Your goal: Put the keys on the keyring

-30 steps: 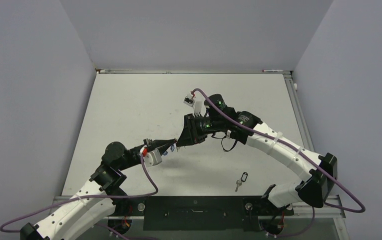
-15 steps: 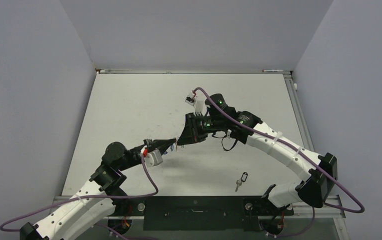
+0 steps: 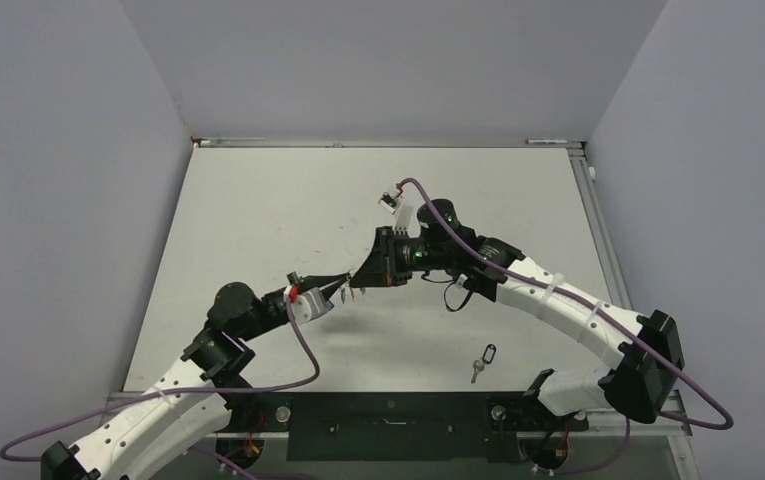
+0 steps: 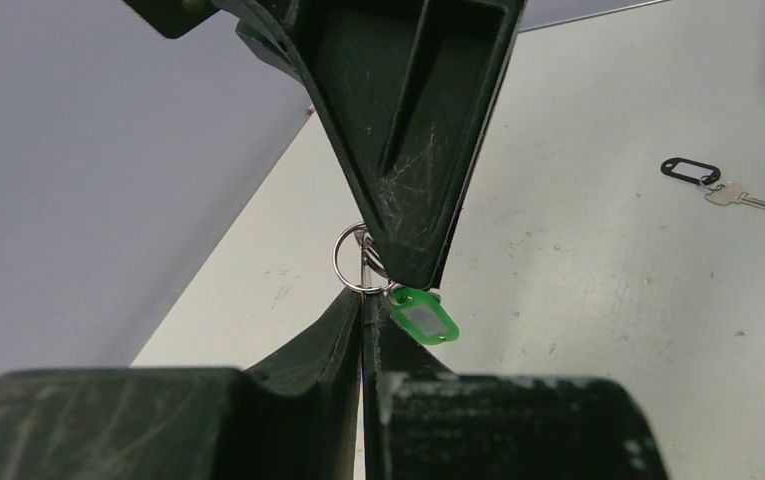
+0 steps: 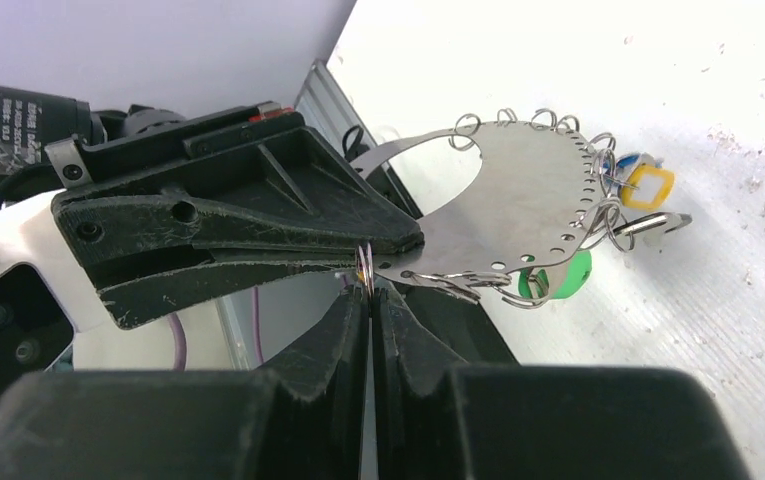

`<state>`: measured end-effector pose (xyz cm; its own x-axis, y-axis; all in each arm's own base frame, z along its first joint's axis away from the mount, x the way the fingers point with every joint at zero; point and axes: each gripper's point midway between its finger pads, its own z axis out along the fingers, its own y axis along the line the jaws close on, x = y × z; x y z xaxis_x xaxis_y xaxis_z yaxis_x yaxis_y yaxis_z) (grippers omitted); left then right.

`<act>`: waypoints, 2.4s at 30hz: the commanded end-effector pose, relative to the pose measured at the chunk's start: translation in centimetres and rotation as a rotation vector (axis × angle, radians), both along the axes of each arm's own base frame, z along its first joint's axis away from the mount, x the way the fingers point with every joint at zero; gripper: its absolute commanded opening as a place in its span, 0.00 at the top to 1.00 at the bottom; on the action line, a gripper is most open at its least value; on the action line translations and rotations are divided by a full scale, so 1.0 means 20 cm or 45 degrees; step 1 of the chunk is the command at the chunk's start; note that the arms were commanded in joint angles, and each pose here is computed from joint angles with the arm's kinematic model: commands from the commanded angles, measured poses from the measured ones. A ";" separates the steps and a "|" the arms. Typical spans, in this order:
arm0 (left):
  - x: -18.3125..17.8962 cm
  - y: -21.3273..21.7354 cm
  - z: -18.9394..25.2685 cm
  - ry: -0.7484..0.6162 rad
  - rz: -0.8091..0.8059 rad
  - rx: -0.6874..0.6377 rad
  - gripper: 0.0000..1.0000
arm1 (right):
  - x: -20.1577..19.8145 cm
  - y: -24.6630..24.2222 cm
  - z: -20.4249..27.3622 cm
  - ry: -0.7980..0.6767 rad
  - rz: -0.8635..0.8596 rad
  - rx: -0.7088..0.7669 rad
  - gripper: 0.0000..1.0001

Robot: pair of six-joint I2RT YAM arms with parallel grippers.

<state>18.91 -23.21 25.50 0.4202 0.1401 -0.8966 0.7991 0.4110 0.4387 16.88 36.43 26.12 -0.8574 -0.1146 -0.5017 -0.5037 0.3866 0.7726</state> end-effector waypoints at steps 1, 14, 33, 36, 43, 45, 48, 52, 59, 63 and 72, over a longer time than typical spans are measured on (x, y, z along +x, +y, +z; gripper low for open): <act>-0.08 -0.04 0.25 -0.104 -0.093 -0.209 1.00 | 0.09 0.08 0.14 -0.079 -0.191 0.190 0.95; -0.11 -0.04 0.33 -0.054 -0.130 -0.378 1.00 | 0.18 0.15 0.21 -0.177 -0.521 0.377 0.95; -0.08 0.00 0.31 -0.114 -0.060 -0.318 1.00 | 0.02 -0.15 0.40 -0.492 -0.048 0.072 0.42; -0.10 -0.03 0.30 -0.118 -0.109 -0.295 1.00 | 0.03 -0.21 0.51 -0.564 -0.008 0.085 0.45; -0.13 -0.04 0.27 -0.118 -0.153 -0.259 1.00 | 0.07 -0.19 0.45 -0.527 0.064 -0.047 0.51; -0.13 -0.05 0.27 -0.119 -0.168 -0.252 1.00 | 0.06 -0.17 0.39 -0.482 0.116 -0.061 0.54; -0.16 -0.07 0.26 -0.119 -0.208 -0.236 1.00 | 0.03 -0.15 0.31 -0.423 0.193 -0.082 0.57; -0.17 -0.08 0.25 -0.117 -0.235 -0.219 1.00 | 0.03 -0.12 0.26 -0.361 0.228 -0.104 0.59; -0.16 -0.08 0.24 -0.112 -0.223 -0.207 1.00 | 0.01 -0.10 0.21 -0.311 0.270 -0.120 0.64; -0.15 -0.08 0.23 -0.107 -0.220 -0.194 1.00 | -0.01 -0.08 0.19 -0.300 0.292 -0.129 0.67; -0.14 -0.08 0.21 -0.098 -0.210 -0.172 1.00 | -0.04 -0.06 0.19 -0.309 0.314 -0.135 0.69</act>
<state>16.41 -24.95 25.86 0.4104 0.0010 -0.9119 0.8643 0.3183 0.3894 16.29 34.66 28.75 -0.6863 -0.3667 -0.6281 -0.7273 0.3378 0.5974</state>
